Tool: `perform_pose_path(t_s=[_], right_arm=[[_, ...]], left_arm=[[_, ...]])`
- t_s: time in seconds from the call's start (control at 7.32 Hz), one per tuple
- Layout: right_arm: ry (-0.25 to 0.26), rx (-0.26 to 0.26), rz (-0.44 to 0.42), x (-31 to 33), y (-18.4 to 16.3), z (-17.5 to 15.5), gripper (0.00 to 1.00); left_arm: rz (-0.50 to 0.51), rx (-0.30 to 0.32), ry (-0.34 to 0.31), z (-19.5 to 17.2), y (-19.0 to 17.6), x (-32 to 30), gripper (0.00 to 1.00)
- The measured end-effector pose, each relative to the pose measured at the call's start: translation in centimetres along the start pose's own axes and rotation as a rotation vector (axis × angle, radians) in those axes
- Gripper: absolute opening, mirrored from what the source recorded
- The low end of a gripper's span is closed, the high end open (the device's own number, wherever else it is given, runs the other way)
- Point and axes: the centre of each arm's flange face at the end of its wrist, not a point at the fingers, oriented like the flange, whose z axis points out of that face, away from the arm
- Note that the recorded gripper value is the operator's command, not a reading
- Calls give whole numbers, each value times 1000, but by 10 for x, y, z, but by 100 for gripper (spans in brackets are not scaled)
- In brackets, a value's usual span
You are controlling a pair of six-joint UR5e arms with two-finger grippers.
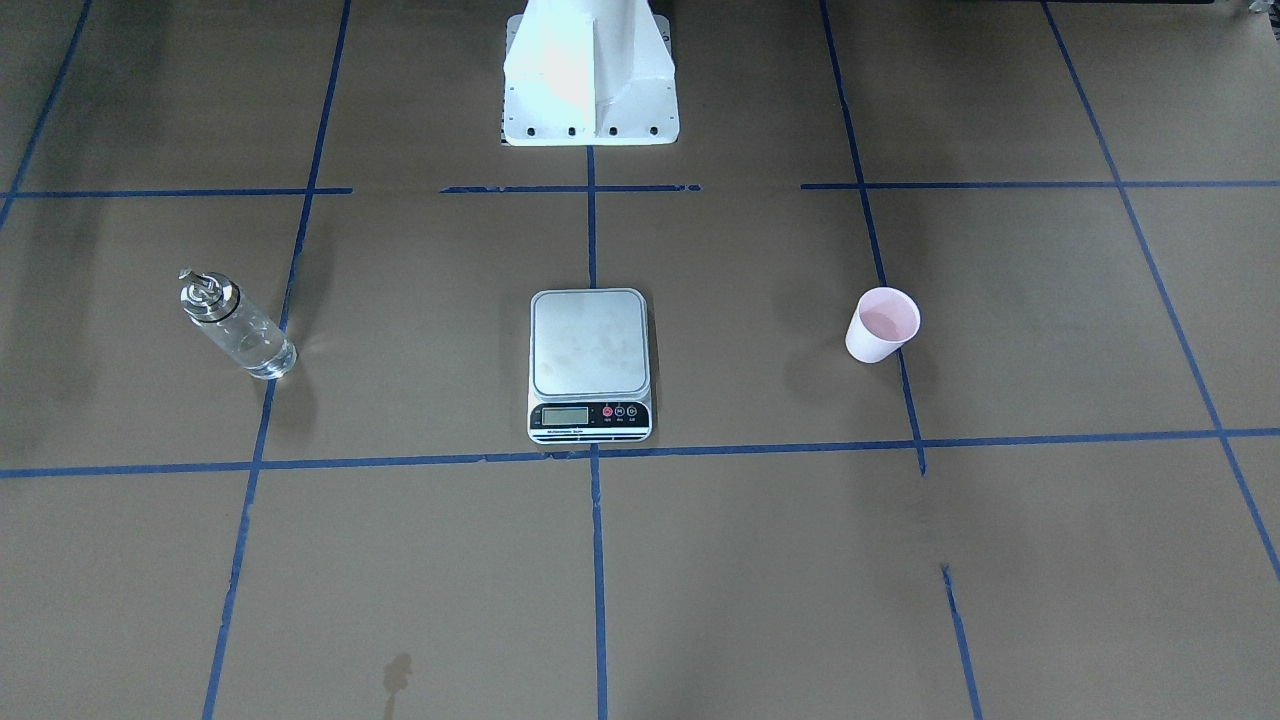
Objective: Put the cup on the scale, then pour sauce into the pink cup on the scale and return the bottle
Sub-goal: 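Move the left gripper toward the pink cup, then grasp the pink cup with the left gripper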
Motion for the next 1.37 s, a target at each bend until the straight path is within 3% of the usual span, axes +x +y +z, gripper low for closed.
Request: perform_pose_path(t_s=[0.27, 0.55, 0.82, 0.96, 1.37], right_arm=[[-1, -2, -4, -1, 0, 1, 100], [-1, -3, -6, -1, 0, 2, 100], [-2, -7, -6, -1, 0, 3, 100], [-2, -9, -6, -1, 0, 4, 100], [-3, -12, -6, -2, 0, 6, 100]], left_arm=[[-93, -19, 12, 43, -16, 129, 94], [-93, -35, 21, 62, -8, 198, 89], [-84, -88, 15, 91, 5, 226, 82], [-89, -100, 8, 99, 9, 231, 71], [-132, -145, -21, 123, 19, 233, 68]])
